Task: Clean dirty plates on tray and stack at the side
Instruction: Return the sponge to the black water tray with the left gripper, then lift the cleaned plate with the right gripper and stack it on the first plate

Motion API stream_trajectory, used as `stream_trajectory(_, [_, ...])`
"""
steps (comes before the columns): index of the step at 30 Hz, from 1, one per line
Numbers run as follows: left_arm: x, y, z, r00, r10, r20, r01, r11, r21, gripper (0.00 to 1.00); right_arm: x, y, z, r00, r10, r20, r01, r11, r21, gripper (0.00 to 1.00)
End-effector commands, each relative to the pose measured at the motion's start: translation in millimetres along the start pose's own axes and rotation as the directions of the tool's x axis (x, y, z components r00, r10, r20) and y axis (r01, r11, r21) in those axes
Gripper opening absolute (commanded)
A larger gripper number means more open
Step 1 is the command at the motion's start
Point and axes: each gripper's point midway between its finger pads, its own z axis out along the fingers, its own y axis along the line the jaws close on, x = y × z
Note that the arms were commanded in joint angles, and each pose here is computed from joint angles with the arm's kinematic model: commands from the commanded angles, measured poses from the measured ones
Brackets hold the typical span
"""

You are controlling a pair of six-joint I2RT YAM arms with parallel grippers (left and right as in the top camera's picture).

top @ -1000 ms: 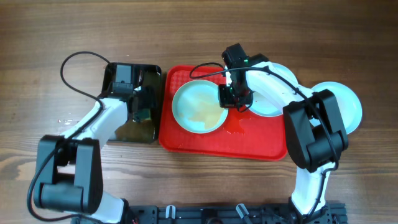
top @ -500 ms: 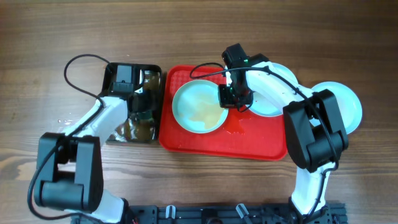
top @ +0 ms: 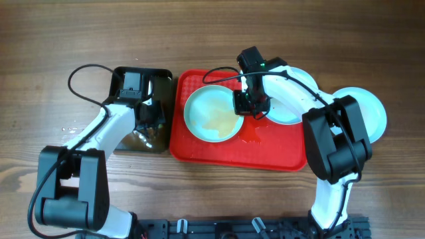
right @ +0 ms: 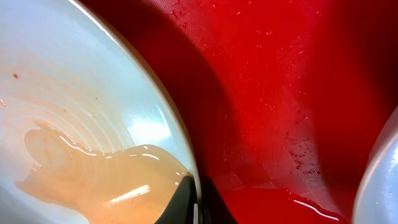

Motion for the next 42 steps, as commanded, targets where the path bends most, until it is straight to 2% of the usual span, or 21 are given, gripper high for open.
stream_trajectory(1, [6, 1, -1, 1.000, -0.003, -0.007, 0.003, 1.000, 0.007, 0.04, 9, -21, 13, 0.999, 0.004, -0.038, 0.000, 0.996, 0.089, 0.04])
stream_trajectory(2, [4, 2, -1, 1.000, -0.004, -0.002, 0.004, 1.000, 0.001, 0.10, 10, -21, 13, 0.999, 0.004, -0.039, -0.001, 0.996, 0.089, 0.04])
stream_trajectory(4, [-1, 11, -5, 1.000, 0.006, 0.027, -0.005, 0.999, -0.051, 0.38, 9, -21, 12, 0.999, 0.003, -0.037, 0.000, 0.996, 0.088, 0.04])
stream_trajectory(6, [-9, 16, -16, 0.998, 0.009, 0.062, -0.003, 0.996, -0.089, 0.58, 6, -19, 6, 1.000, -0.001, -0.017, 0.002, 0.996, 0.086, 0.04])
stream_trajectory(8, [-15, 13, -28, 0.995, 0.005, 0.097, 0.002, 0.997, -0.076, 0.68, -1, -18, -5, 0.999, -0.010, 0.031, 0.008, 0.996, 0.089, 0.04])
stream_trajectory(9, [-16, 13, -34, 0.994, 0.003, 0.107, 0.005, 0.997, -0.072, 0.78, -6, -18, -16, 0.997, -0.017, 0.071, 0.010, 0.995, 0.102, 0.04])
stream_trajectory(11, [-16, 9, -42, 0.993, 0.001, 0.117, 0.005, 0.999, -0.053, 0.84, -14, -22, -41, 0.988, -0.035, 0.150, 0.013, 0.989, 0.145, 0.04])
stream_trajectory(13, [-13, 5, -43, 0.995, 0.001, 0.104, 0.001, 1.000, -0.026, 0.97, -20, -21, -66, 0.972, -0.096, 0.216, 0.060, 0.984, 0.168, 0.04])
stream_trajectory(20, [-13, 5, -43, 0.994, 0.001, 0.106, 0.001, 1.000, -0.025, 1.00, -22, -38, -131, 0.918, -0.144, 0.369, 0.013, 0.943, 0.333, 0.04])
stream_trajectory(25, [-16, 4, -43, 0.993, 0.002, 0.117, 0.001, 1.000, -0.022, 1.00, -15, -22, -175, 0.832, -0.299, 0.468, -0.009, 0.836, 0.549, 0.04])
stream_trajectory(32, [-16, 4, -43, 0.993, 0.002, 0.116, 0.001, 1.000, -0.022, 1.00, -2, 19, -215, 0.684, -0.539, 0.492, -0.077, 0.617, 0.783, 0.04])
stream_trajectory(35, [-16, 4, -43, 0.993, 0.002, 0.116, 0.001, 1.000, -0.022, 1.00, 3, 31, -226, 0.643, -0.596, 0.481, -0.096, 0.560, 0.823, 0.04])
stream_trajectory(42, [-16, 4, -43, 0.993, 0.002, 0.116, 0.001, 1.000, -0.022, 1.00, -5, 46, -237, 0.595, -0.677, 0.433, -0.064, 0.498, 0.865, 0.04])
